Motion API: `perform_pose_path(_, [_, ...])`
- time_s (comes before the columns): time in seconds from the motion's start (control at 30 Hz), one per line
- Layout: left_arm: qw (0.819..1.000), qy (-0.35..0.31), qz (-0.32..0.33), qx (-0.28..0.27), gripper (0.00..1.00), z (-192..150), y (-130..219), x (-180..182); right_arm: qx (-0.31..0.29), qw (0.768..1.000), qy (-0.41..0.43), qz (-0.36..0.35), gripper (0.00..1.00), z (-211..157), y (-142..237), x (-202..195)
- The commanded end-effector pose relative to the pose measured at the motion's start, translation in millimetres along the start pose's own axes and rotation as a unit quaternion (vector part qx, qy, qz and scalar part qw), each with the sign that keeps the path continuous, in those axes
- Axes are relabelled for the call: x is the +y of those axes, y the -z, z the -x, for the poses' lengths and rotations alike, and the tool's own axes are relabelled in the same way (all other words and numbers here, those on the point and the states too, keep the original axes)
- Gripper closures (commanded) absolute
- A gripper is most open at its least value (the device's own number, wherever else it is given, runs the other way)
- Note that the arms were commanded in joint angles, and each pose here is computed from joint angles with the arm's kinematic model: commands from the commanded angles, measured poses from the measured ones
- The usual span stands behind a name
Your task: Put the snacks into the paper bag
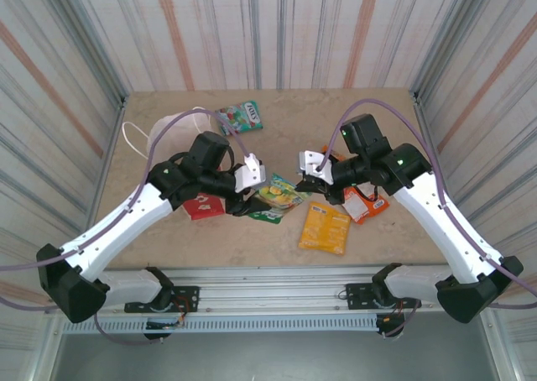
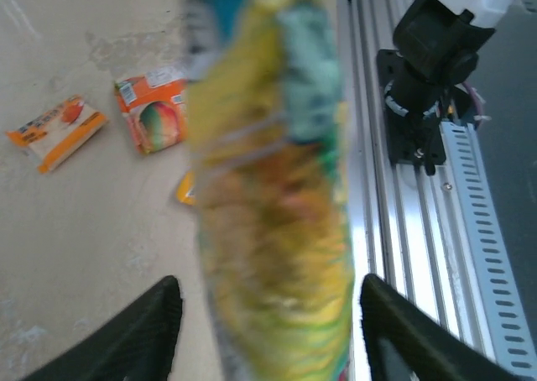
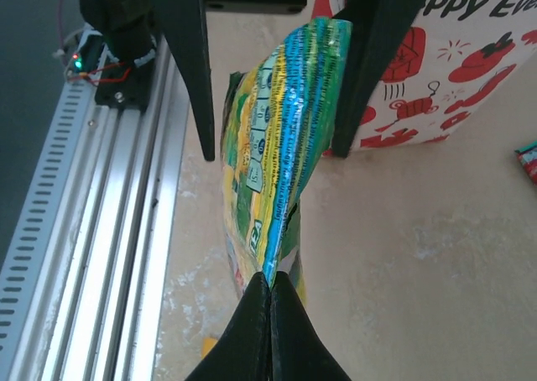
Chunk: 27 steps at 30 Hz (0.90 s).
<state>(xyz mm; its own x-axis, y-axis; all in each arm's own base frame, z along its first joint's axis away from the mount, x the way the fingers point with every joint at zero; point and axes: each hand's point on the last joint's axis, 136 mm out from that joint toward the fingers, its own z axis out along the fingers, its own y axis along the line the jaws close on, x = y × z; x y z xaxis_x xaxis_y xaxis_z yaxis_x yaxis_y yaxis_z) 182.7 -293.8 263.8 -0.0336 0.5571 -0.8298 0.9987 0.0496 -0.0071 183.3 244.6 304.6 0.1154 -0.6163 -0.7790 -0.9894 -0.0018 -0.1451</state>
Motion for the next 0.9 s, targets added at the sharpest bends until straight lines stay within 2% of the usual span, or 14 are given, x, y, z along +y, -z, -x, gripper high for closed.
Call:
perform_pose_path(0.0, [0.999, -0.016, -0.021, -0.027, 0.51, 18.9, 7.2, -10.1, -0.034, 0.999, 0.029, -0.021, 1.00, 23.3, 10.8, -4.9])
perform_pose_path(0.17, [0.999, -0.004, -0.011, -0.037, 0.75, 24.9, 14.0, -11.1, -0.041, 0.998, 0.021, -0.034, 1.00, 25.7, 10.8, -9.7])
perform_pose_path(0.3, [0.999, 0.002, 0.006, -0.046, 0.81, 30.7, 22.3, -10.5, -0.058, 0.997, 0.014, -0.058, 0.98, 30.2, 14.9, -14.7])
perform_pose_path(0.4, [0.998, 0.009, 0.038, -0.049, 0.83, 38.9, 32.8, -3.7, -0.077, 0.991, -0.017, -0.110, 0.70, 31.1, 21.9, -29.7])
perform_pose_path(0.47, [0.996, 0.020, 0.076, -0.048, 0.83, 46.5, 44.4, 5.7, -0.097, 0.981, -0.055, -0.159, 0.59, 29.8, 30.4, -44.6])
perform_pose_path(0.53, [0.990, 0.037, 0.126, -0.042, 0.85, 54.4, 59.7, 18.5, -0.118, 0.967, -0.098, -0.202, 0.53, 25.8, 37.5, -57.3])
perform_pose_path(0.67, [0.969, 0.071, 0.235, -0.041, 0.86, 76.4, 102.3, 44.9, -0.153, 0.951, -0.162, -0.214, 0.50, 16.5, 36.3, -59.4])
perform_pose_path(0.87, [0.903, 0.132, 0.405, -0.048, 0.87, 92.7, 179.0, 85.4, -0.151, 0.946, -0.217, -0.188, 0.50, 6.2, 16.8, -57.6])
